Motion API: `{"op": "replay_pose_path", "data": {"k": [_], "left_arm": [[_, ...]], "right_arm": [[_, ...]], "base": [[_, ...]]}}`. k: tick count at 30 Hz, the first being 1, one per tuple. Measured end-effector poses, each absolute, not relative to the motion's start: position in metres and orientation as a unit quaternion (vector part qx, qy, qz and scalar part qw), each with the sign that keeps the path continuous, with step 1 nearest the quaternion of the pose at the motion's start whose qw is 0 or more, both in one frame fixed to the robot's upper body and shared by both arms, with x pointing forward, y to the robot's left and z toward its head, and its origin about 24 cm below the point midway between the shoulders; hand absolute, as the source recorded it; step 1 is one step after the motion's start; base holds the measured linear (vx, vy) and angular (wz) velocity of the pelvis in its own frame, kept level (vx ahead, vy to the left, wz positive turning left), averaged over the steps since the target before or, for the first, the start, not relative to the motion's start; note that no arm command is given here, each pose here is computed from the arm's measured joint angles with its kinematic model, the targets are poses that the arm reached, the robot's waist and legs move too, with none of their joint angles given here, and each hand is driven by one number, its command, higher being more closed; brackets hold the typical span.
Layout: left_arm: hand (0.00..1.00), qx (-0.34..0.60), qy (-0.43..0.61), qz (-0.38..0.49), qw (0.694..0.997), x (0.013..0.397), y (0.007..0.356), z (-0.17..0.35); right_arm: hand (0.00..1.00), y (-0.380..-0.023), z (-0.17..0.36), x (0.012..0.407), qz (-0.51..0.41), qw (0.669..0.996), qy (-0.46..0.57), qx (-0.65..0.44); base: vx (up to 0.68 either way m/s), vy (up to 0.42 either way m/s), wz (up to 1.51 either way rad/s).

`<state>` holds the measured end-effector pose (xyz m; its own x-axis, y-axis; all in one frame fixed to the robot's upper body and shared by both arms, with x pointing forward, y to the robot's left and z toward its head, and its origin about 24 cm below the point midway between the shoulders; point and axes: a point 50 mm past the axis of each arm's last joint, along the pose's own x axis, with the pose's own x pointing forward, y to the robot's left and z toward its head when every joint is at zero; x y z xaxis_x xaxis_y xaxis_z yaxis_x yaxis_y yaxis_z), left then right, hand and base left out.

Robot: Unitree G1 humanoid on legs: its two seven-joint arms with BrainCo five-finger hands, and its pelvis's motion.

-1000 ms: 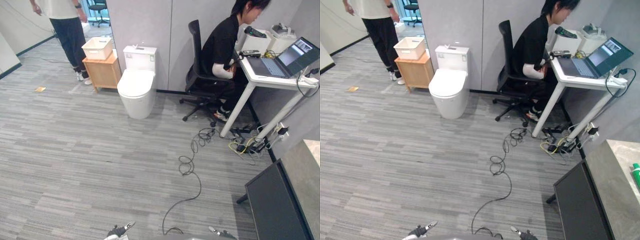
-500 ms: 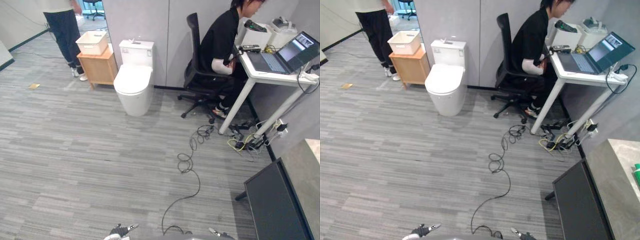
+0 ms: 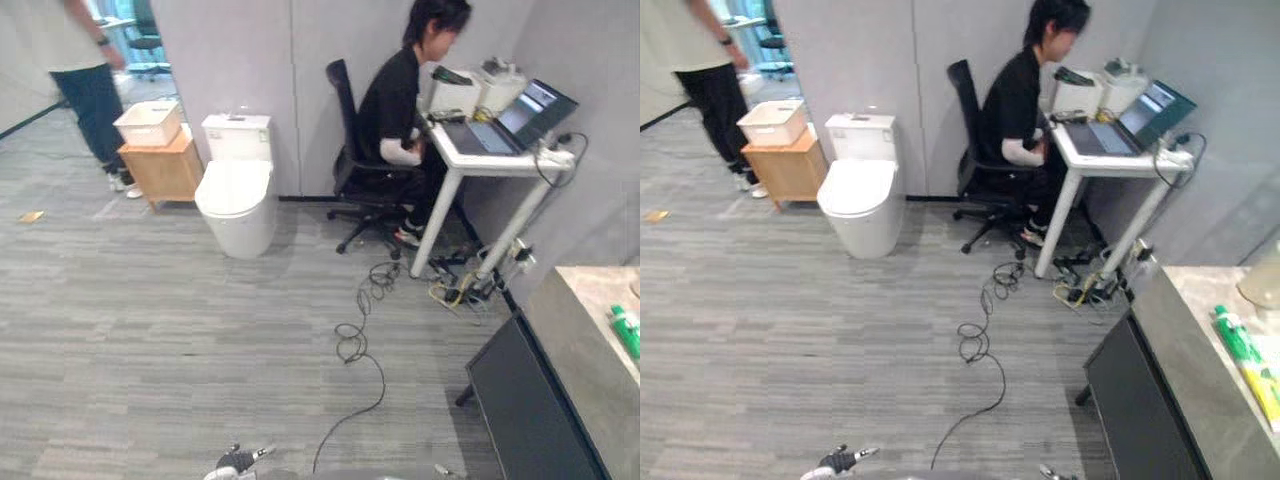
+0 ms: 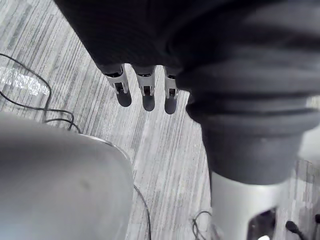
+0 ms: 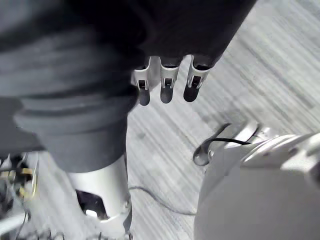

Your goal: Organize washtable

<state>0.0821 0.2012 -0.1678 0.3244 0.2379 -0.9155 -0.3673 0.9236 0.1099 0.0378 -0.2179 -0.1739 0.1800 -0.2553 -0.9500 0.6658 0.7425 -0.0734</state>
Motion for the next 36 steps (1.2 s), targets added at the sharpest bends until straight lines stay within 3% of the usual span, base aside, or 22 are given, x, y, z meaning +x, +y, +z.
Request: {"op": "replay_pose_path", "data": {"k": [6, 13, 19, 21, 24, 26, 31, 36], "left_arm": [[0.00, -0.048, 0.553, 0.193, 0.809, 0.077, 0.210, -0.167], [0.00, -0.018, 0.544, 0.144, 0.826, 0.101, 0.202, -0.165], [0.00, 0.000, 0.543, 0.122, 0.831, 0.108, 0.199, -0.164], [0.00, -0.009, 0.551, 0.142, 0.822, 0.093, 0.204, -0.166], [0.00, -0.009, 0.548, 0.156, 0.822, 0.085, 0.210, -0.165], [0.00, -0.035, 0.565, 0.154, 0.810, 0.069, 0.194, -0.171], [0.00, -0.017, 0.521, 0.150, 0.840, 0.112, 0.206, -0.160], [0.00, -0.003, 0.521, 0.146, 0.841, 0.113, 0.211, -0.159]], "right_arm": [[0.00, -0.211, -0.175, 0.034, -0.283, 0.749, 0.575, 0.168], [0.00, -0.229, -0.172, 0.028, -0.306, 0.746, 0.570, 0.162], [0.00, -0.226, -0.170, 0.052, -0.303, 0.767, 0.538, 0.174], [0.00, -0.213, -0.168, 0.073, -0.273, 0.792, 0.516, 0.180], [0.00, -0.206, -0.170, 0.071, -0.262, 0.790, 0.526, 0.174], [0.00, -0.221, -0.165, 0.082, -0.257, 0.804, 0.515, 0.150], [0.00, -0.202, -0.167, 0.090, -0.243, 0.802, 0.518, 0.171], [0.00, -0.203, -0.167, 0.093, -0.238, 0.805, 0.517, 0.165]], "base": [[0.16, 0.203, -0.59], [0.25, 0.163, -0.23], [0.07, 0.106, -0.62], [-0.01, 0.036, -1.67], [0.00, -0.046, -1.54], [-0.03, 0.005, -2.32], [0.08, -0.042, -0.60], [0.00, -0.098, 0.18]]}}
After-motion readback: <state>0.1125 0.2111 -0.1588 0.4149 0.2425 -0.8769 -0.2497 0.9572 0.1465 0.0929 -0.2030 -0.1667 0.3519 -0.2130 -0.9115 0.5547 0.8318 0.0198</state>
